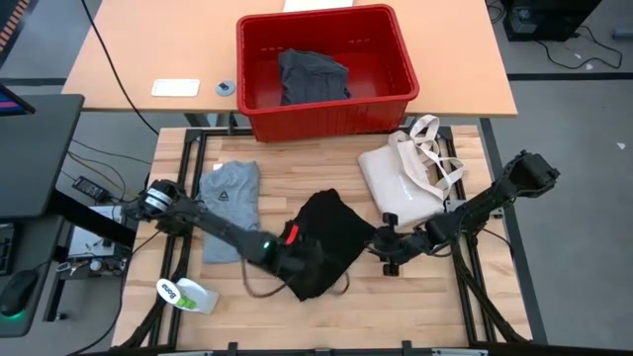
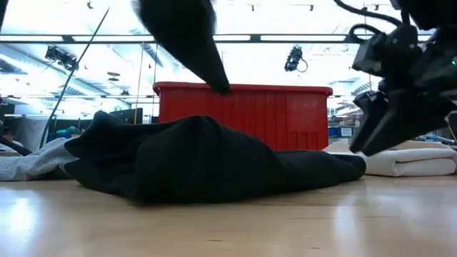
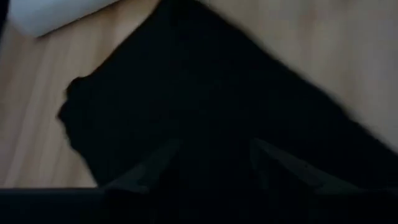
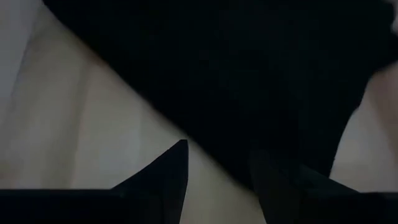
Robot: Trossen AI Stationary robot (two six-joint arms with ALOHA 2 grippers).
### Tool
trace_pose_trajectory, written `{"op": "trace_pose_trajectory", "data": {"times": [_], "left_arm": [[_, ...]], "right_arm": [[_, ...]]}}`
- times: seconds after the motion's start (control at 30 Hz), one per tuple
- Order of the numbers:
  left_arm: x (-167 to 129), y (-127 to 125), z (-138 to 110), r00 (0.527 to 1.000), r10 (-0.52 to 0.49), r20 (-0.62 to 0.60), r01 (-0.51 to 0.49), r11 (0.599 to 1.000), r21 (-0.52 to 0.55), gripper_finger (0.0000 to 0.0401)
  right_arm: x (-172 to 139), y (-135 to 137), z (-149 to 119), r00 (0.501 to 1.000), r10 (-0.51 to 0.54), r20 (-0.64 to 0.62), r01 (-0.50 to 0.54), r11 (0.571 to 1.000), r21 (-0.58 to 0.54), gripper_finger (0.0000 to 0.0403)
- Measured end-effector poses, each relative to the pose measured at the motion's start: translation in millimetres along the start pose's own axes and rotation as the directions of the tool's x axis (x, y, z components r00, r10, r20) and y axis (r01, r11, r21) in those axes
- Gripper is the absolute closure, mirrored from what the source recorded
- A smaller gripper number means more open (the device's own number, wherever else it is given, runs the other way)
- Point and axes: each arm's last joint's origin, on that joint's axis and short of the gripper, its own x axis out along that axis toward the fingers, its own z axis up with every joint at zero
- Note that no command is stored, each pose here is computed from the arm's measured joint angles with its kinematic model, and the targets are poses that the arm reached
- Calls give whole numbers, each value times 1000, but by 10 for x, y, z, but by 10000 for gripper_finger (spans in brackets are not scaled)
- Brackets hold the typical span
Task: Fold Laundry from Bin
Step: Fold the black shirt
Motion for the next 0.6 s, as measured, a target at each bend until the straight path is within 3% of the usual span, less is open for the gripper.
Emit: {"op": "trace_pose_trajectory", "data": {"times": [0.23, 0.37, 0.47, 0.6], "left_arm": [[433, 597, 97, 993, 85, -80, -93, 991, -98, 207], [720, 829, 57, 984, -67, -166, 46, 991, -129, 207], [901, 833, 2, 961, -181, -209, 157, 980, -123, 207], [1080, 739, -121, 941, -184, -284, 169, 983, -75, 207]], "right_arm": [[53, 80, -73, 996, 60, -58, -56, 995, 83, 227], [162, 116, -163, 995, 10, -97, 0, 994, 106, 227], [238, 136, -188, 996, -30, -90, 42, 990, 137, 227], [296, 149, -196, 996, -69, -62, 78, 983, 165, 227]]}}
